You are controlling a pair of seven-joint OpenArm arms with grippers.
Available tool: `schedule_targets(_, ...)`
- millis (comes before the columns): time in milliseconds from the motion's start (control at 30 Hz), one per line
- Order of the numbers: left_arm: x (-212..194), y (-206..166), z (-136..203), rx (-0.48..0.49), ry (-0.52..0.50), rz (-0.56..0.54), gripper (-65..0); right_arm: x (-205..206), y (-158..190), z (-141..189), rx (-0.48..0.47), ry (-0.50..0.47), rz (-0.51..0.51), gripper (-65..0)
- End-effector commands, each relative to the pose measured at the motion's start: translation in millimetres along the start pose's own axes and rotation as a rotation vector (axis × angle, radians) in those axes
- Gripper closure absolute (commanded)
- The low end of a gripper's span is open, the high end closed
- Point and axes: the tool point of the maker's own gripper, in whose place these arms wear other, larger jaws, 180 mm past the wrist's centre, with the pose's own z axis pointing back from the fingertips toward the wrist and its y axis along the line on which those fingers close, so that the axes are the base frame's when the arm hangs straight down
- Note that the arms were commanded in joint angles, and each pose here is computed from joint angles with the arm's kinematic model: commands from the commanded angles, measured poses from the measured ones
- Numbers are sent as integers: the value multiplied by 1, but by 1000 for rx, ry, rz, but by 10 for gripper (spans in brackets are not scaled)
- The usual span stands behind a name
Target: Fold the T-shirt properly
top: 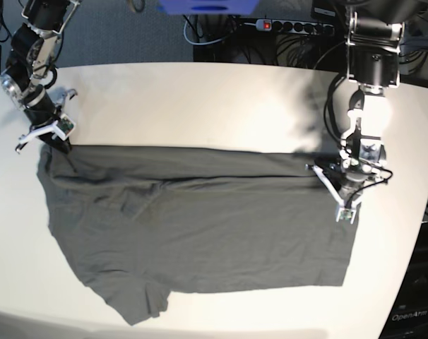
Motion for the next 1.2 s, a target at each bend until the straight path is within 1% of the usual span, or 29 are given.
schedule_targets(0,-26,9,1,20,98,-18,-23,-19,22,7,83,89,14,-15)
schedule_targets(233,-30,9,1,16,104,-24,-23,-12,21,19,69,88,56,-15)
schedule_targets(333,-38,-1,1,-42,118,-82,-23,-11,24,21,71,89,57,-15)
schedule_targets(433,-40,-4,2,-60,120,-97,-23,-12,21,27,46,109,54,-15)
schedule_targets(500,-40,-3,2,-59,120,-98,-23,-5,10,31,3,100,61,-15)
schedule_targets(633,-39,-3,2,-58,118,-98,-23,16,-12,37,-68,73,108,-15)
schedule_targets(700,-39,-3,2,-60,118,-99,-23,22,-16,40,-64,65,122,-15)
schedule_targets(767,-39,-3,2,-60,118,-99,-23,28,-18,40,-44,57,109,-15)
schedule_targets(867,-39,-3,2,-60,118,-99,-23,39,-28,39,-45,38,106,-15)
schedule_targets(1000,-39,-4,2,-61,118,-98,-23,62,-58,30,-109,-20,128,-15)
schedule_targets(1067,-39,-5,2,-62,118,-97,-23,72,-75,23,-148,-43,123,-16)
schedule_targets(1167,-39,-6,1,-64,117,-97,-23,92,-94,8,-211,-88,70,-16)
